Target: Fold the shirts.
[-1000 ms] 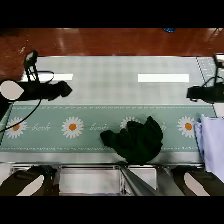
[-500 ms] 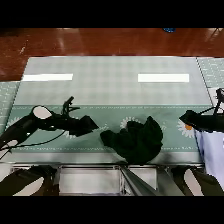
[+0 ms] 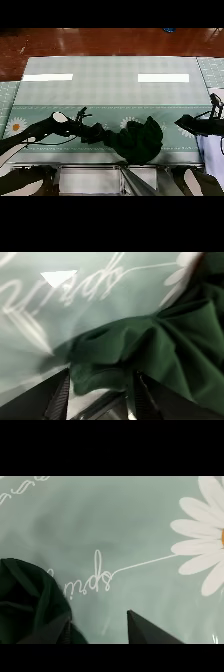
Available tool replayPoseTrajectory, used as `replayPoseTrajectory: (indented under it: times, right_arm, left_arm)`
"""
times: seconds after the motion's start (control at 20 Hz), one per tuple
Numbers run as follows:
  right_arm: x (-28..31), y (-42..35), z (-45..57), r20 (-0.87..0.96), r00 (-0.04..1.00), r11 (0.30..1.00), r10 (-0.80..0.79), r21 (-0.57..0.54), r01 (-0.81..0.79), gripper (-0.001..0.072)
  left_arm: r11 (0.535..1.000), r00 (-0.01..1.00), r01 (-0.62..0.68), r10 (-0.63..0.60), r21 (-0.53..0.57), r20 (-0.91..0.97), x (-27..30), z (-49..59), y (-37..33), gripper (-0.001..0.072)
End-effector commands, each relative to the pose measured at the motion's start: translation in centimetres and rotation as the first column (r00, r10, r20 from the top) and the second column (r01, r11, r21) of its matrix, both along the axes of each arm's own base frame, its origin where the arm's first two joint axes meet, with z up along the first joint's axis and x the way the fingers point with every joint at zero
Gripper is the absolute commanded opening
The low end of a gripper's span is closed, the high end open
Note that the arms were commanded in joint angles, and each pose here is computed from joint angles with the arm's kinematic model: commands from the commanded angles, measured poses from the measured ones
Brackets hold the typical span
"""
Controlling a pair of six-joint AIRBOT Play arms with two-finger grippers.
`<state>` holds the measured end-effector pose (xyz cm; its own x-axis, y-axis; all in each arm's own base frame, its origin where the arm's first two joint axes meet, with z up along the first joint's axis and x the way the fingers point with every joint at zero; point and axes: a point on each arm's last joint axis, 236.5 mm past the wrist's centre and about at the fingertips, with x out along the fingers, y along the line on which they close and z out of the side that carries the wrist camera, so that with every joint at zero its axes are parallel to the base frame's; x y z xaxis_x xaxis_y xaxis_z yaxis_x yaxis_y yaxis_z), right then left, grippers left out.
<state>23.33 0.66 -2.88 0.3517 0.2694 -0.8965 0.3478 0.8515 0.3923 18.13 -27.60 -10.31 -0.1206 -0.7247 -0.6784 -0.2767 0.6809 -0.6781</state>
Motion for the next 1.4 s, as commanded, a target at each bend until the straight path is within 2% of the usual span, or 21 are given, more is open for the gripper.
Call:
replayPoseTrajectory:
  times: [0.0, 0.05, 0.1, 0.3, 0.35, 0.5, 0.7, 0.9, 1.15, 1.3, 1.35]
  right_arm:
    - [-0.5, 1.1, 0.1, -0.016, 1.0, 0.999, 0.022, 0.043, -0.021, 0.0409]
    - [-0.7, 1.6, 0.3, -0.016, 0.999, 0.997, 0.044, 0.061, -0.043, 0.0409]
    - [-1.0, 1.7, 0.2, -0.023, 0.998, 0.997, 0.057, 0.06, -0.056, 0.0409]
    - [-3.4, -0.9, -1.6, -0.141, 0.988, 0.996, 0.066, -0.056, -0.075, 0.0409]
    - [-4.8, -0.5, -2.5, -0.195, 0.978, 0.996, 0.078, -0.038, -0.087, 0.0409]
    - [-7.3, 3.3, -4.5, -0.252, 0.958, 0.985, 0.14, 0.13, -0.11, 0.0409]
    - [-7.3, 4.8, -4.4, -0.244, 0.951, 0.969, 0.187, 0.202, -0.139, 0.0409]
    - [-6.7, 7.3, -4.6, -0.249, 0.94, 0.924, 0.235, 0.356, -0.137, 0.0409]
    - [-6.5, 8.9, -5.8, -0.29, 0.92, 0.881, 0.263, 0.461, -0.106, 0.0409]
    - [-7.7, 10.9, -7.2, -0.328, 0.873, 0.868, 0.361, 0.46, -0.187, 0.0404]
    - [-7.4, 11.6, -7.7, -0.315, 0.871, 0.869, 0.378, 0.444, -0.217, 0.0328]
  left_arm:
    - [1.0, 0.998, 0.004, -0.006, 0.02, 0.065, 1.2, -0.7, -0.8, 0.0377]
    - [0.999, 0.996, 0.033, -0.034, 0.012, 0.085, 1.3, -0.6, -1.2, 0.0122]
    - [0.998, 0.992, 0.061, -0.061, 0.003, 0.109, 1.4, -0.3, -1.4, 0.0019]
    - [0.997, 0.99, 0.076, -0.073, -0.023, 0.119, 2.1, 0.6, -1.8, 0.002]
    - [0.997, 0.99, 0.076, -0.073, -0.022, 0.119, 2.1, 0.6, -1.8, 0.0019]
    - [0.997, 0.99, 0.077, -0.074, -0.022, 0.119, 2.1, 0.6, -1.8, 0.0019]
    - [0.997, 0.99, 0.077, -0.074, -0.022, 0.119, 2.1, 0.6, -1.8, 0.0019]
    - [0.997, 0.99, 0.077, -0.074, -0.022, 0.119, 2.1, 0.6, -1.8, 0.002]
    - [0.998, 0.99, 0.068, -0.065, -0.015, 0.129, 2.4, 0.5, -1.8, 0.0019]
    - [0.998, 0.989, 0.055, -0.054, -0.009, 0.139, 2.8, 0.4, -1.7, 0.002]
    - [0.998, 0.989, 0.055, -0.053, -0.009, 0.138, 2.8, 0.4, -1.7, 0.002]
